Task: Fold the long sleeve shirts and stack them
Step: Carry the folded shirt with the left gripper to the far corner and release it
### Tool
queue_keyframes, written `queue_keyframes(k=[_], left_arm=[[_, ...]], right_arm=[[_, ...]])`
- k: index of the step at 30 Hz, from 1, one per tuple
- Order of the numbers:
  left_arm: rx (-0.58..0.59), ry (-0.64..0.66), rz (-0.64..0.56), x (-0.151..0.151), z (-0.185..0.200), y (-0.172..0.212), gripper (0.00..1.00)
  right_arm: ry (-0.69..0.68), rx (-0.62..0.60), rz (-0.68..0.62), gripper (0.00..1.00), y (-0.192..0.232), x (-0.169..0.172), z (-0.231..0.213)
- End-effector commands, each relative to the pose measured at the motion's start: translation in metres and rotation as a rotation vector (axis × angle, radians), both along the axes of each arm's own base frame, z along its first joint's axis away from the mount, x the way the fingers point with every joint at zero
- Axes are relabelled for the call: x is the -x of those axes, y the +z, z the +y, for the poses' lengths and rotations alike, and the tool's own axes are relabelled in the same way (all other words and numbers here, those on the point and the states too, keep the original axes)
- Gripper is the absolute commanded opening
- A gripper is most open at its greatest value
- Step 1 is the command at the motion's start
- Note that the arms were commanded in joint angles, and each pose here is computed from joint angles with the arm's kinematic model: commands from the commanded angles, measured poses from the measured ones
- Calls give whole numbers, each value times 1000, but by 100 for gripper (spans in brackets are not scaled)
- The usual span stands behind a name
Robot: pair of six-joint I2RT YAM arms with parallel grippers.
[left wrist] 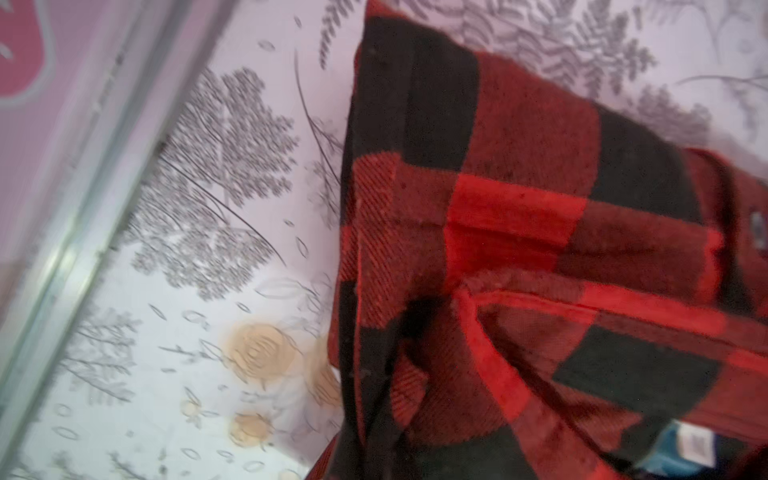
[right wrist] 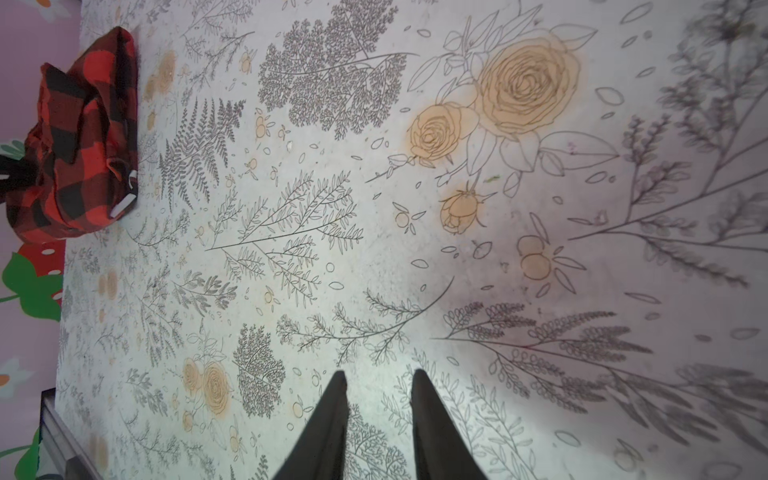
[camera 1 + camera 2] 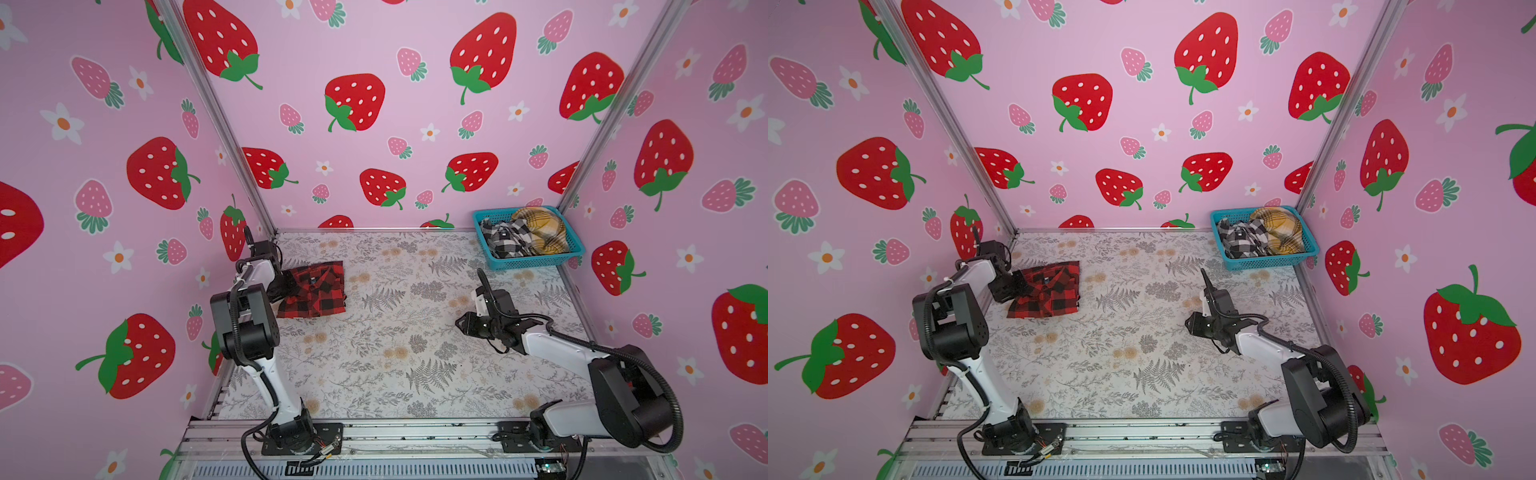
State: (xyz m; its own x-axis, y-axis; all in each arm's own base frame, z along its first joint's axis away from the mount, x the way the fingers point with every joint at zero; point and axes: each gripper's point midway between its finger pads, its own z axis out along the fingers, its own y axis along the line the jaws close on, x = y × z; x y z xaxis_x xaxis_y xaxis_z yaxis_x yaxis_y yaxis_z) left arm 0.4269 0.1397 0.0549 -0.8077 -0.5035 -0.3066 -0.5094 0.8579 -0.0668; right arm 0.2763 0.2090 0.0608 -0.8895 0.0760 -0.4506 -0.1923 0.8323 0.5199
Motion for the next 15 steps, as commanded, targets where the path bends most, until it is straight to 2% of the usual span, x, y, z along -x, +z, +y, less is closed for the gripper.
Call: queue_keyframes(k=[1,8,15], left_arm=[[-108,-101,38,-11,18,8,0],[-101,-41,45,-21,59,-6,0],[-119,6,15,-38,78,-11,0]], right_arm=[[53,-19,-5,28,-1,6,9],[94,-13,2,25,-3,6,17],[92,24,-29,24,0,-9,19]])
